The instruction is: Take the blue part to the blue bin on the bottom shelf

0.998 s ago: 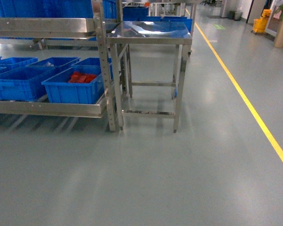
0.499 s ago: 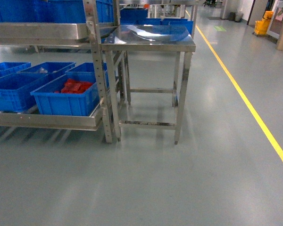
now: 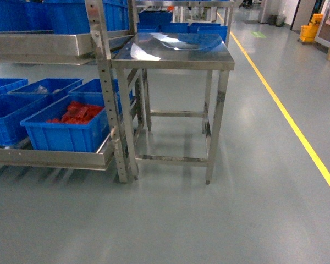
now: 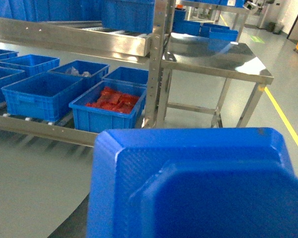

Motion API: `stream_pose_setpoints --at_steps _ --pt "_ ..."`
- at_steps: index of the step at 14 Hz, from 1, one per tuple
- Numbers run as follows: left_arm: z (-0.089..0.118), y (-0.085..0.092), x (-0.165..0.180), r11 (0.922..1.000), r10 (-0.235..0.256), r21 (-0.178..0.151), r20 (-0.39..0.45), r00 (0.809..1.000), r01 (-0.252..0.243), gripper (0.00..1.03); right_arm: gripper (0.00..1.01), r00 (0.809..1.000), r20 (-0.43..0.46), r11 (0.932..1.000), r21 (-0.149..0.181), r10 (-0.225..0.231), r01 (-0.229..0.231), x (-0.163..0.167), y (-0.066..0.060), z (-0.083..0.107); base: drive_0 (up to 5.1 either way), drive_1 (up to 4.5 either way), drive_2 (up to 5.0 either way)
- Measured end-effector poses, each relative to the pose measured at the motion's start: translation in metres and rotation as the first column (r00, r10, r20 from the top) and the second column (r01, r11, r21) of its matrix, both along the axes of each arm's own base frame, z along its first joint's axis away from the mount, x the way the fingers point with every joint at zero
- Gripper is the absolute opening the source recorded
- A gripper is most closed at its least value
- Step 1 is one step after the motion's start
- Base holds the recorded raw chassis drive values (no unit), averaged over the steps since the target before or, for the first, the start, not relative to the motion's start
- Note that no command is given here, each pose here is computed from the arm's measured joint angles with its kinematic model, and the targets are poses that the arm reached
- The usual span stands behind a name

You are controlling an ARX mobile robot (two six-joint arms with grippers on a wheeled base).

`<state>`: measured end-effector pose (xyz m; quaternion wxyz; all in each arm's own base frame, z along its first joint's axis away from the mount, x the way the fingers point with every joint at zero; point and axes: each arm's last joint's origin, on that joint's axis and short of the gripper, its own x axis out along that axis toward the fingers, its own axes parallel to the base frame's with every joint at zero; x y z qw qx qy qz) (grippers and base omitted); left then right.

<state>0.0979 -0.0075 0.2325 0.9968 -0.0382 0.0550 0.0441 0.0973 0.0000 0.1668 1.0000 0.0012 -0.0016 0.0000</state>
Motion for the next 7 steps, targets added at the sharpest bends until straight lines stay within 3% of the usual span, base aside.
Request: stream_pose_setpoints --at_steps 7 --pt "0.0 0.0 0.0 1.0 0.0 0.0 0.0 1.0 0.0 0.43 0.98 1.0 -0.002 1.0 0.0 0.0 0.0 0.0 0.0 -0.0001 0.0 3.96 -4.0"
